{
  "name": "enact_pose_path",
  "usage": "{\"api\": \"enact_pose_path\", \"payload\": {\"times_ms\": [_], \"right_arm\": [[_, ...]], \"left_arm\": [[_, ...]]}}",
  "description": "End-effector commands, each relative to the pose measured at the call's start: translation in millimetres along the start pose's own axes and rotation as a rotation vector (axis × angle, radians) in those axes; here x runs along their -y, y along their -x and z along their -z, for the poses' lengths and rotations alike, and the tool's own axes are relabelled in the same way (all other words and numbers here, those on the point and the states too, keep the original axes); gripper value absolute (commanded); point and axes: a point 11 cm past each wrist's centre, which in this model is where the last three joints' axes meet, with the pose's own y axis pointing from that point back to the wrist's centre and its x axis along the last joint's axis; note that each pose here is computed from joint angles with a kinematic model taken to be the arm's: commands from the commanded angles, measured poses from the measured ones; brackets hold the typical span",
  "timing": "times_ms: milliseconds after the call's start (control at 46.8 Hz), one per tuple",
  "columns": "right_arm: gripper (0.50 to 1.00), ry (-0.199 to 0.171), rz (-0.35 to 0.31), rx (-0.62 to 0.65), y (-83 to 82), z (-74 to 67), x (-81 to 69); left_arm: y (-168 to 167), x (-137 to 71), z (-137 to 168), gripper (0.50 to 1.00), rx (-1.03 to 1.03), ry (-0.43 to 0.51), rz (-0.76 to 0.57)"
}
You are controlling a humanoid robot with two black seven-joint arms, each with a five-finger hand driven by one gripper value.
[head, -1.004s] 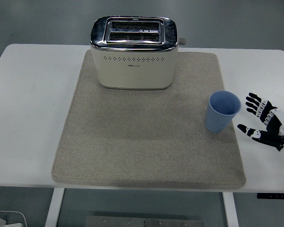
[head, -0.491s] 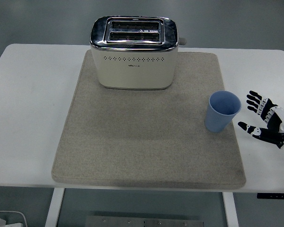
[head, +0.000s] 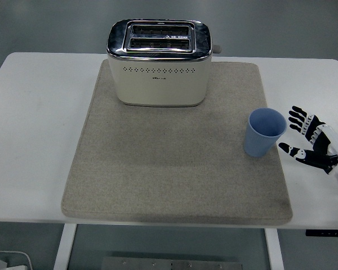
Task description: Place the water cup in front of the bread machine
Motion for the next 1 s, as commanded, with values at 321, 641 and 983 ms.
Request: {"api": "enact_pose_path", "payload": {"times_ms": [321, 641, 983], "right_arm": [[0.924, -0.006, 0.019, 0.013, 11.7, -0.4, 4.9], [0.924, -0.009, 0.026, 0.014, 16.1, 2.4, 17.5], [0.924, 0.001, 0.03, 0.024, 20.0, -2.8, 18.6]], "left_arm": [[0.0, 0.0, 0.0, 0.996, 0.0, 0.0, 0.0], [0.0, 0.0, 0.0, 0.996, 0.0, 0.0, 0.0], [0.0, 0.0, 0.0, 0.996, 0.0, 0.0, 0.0]]}}
